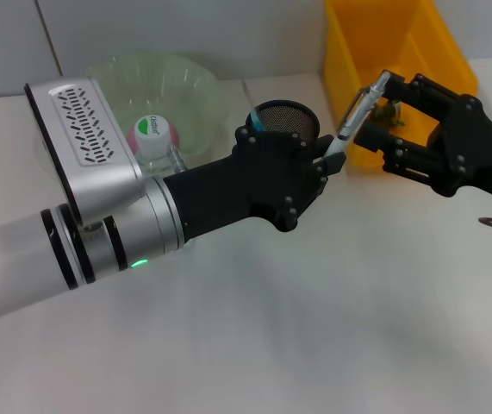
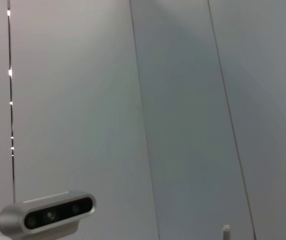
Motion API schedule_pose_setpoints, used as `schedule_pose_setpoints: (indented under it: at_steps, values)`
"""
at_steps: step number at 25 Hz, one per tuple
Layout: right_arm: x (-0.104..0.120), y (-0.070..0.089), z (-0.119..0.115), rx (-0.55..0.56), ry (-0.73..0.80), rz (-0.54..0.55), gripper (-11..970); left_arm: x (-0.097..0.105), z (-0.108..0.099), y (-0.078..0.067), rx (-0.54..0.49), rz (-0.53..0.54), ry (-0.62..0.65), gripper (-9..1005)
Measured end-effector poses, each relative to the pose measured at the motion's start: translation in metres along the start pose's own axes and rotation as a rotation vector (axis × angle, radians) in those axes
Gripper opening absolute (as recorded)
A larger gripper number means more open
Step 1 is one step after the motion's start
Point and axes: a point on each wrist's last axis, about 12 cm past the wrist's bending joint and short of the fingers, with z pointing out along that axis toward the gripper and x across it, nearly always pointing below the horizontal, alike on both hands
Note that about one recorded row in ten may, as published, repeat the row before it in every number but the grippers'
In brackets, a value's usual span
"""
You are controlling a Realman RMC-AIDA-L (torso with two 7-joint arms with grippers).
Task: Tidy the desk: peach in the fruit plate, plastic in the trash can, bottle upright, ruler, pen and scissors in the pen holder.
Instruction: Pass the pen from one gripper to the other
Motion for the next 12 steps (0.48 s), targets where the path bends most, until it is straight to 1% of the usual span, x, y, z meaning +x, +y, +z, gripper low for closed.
schedule_pose_setpoints:
  at_steps: [6, 12]
  values:
    - [0.003, -0.006, 0.008, 0.018, 0.020, 0.009, 665, 0.001, -0.001, 0.001, -0.005, -0.004, 0.002, 139]
    - [0.005, -0.005, 0.013, -0.003, 0.032, 0.015, 550, 0.001, -0.002, 0.001, -0.005, -0.014, -0.001, 139]
